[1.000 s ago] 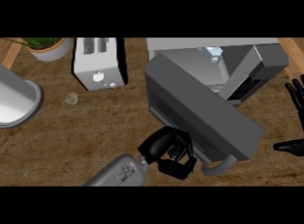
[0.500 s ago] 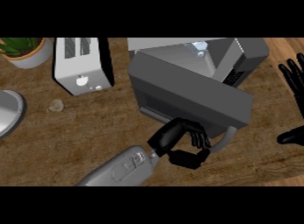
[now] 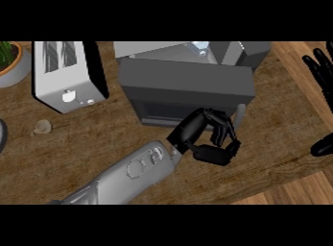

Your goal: Pick up the milk, place it into the microwave and close the microwave

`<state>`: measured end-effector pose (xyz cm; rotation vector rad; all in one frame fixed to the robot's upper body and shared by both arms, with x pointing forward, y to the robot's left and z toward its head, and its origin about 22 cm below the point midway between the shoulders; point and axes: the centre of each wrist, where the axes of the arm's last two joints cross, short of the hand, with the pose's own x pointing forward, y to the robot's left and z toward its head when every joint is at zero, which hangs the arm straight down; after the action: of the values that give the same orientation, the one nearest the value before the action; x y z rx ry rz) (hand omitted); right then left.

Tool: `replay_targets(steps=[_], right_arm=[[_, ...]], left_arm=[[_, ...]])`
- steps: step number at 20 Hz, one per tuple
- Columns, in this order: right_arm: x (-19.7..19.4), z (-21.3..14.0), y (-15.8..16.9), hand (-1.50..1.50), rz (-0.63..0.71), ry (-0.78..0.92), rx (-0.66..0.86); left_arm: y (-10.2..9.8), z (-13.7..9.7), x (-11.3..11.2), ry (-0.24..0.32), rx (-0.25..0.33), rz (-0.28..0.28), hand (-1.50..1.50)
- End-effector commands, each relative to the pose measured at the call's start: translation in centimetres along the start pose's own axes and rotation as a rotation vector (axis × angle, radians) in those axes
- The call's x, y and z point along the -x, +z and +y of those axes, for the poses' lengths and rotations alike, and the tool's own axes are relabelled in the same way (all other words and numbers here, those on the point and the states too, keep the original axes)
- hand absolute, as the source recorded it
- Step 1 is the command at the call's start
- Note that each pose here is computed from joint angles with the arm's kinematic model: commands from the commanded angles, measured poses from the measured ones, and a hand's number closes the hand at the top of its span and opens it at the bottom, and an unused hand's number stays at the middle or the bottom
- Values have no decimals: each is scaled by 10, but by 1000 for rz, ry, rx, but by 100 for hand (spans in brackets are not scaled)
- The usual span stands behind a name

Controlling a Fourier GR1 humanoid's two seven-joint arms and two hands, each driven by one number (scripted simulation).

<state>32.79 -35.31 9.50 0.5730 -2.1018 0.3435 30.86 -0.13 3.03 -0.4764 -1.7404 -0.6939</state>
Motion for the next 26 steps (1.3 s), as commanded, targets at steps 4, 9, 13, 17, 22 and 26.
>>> replay_targets(steps=[4,9,13,17,22,26], right_arm=[[-13,1,-19,-150,-44,-43,-88],[-19,1,-30,-150,-37,-52,-120],[-31,-3,-41,-150,-52,-37,-143],[-39,-6,-46,-150,-46,-38,-168],[-48,-13,-49,-150,-42,-26,-166],[-55,-10,-62,-150,-60,-16,-204]], left_arm=[[-28,16,-20,6,-75,-30,150],[-43,23,-32,-29,-103,-46,150],[-52,30,-39,-27,-130,-56,150],[-59,34,-45,-35,-159,-54,150],[-64,42,-45,-47,-204,-47,150],[-65,40,-48,-21,-228,-61,150]])
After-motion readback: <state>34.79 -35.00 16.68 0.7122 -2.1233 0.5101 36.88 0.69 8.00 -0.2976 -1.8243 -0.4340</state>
